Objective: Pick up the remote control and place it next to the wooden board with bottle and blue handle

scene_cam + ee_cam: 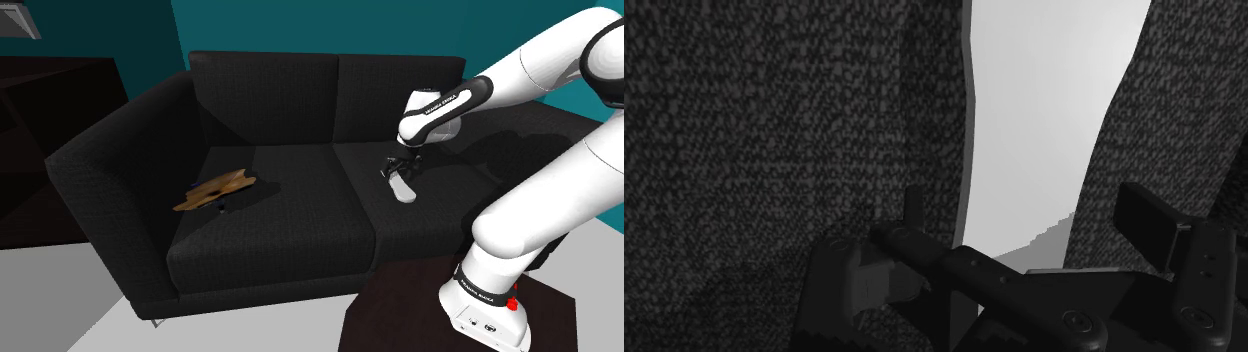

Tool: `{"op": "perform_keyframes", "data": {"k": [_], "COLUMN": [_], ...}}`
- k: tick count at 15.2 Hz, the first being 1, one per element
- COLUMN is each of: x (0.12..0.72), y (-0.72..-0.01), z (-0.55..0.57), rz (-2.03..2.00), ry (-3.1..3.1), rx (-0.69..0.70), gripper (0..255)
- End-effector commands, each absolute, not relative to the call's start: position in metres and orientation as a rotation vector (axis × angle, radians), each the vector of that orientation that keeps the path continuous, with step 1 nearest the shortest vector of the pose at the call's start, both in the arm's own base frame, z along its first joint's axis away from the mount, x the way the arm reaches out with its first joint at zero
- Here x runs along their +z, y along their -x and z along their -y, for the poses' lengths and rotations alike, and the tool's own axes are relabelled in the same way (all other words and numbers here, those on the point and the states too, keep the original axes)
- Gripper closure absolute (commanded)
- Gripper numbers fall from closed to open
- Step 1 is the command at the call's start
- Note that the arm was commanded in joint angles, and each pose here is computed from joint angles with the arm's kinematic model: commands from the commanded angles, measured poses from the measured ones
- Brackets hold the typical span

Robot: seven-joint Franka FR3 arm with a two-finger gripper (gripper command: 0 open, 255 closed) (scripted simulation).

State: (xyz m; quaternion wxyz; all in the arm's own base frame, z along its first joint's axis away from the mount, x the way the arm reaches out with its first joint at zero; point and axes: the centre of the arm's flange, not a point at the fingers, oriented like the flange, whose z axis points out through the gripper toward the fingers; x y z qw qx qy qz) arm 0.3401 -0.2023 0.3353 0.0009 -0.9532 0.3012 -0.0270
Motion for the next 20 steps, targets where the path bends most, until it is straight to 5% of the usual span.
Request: {"op": "perform_keyframes", "data": {"k": [1,6,7,20], "x": [0.333,0.333,0.333,0.355], "y": [-0.341,-0.341,-0.341,-0.341], "z": [0.203,0.203,0.203,0.203], "rz": [-0.946,-0.946,-0.946,-0.946], "ry": [2.993,2.993,2.993,2.993], "rx": [-0.085,-0.085,-0.085,-0.085], "gripper": [0,0,255,255]}}
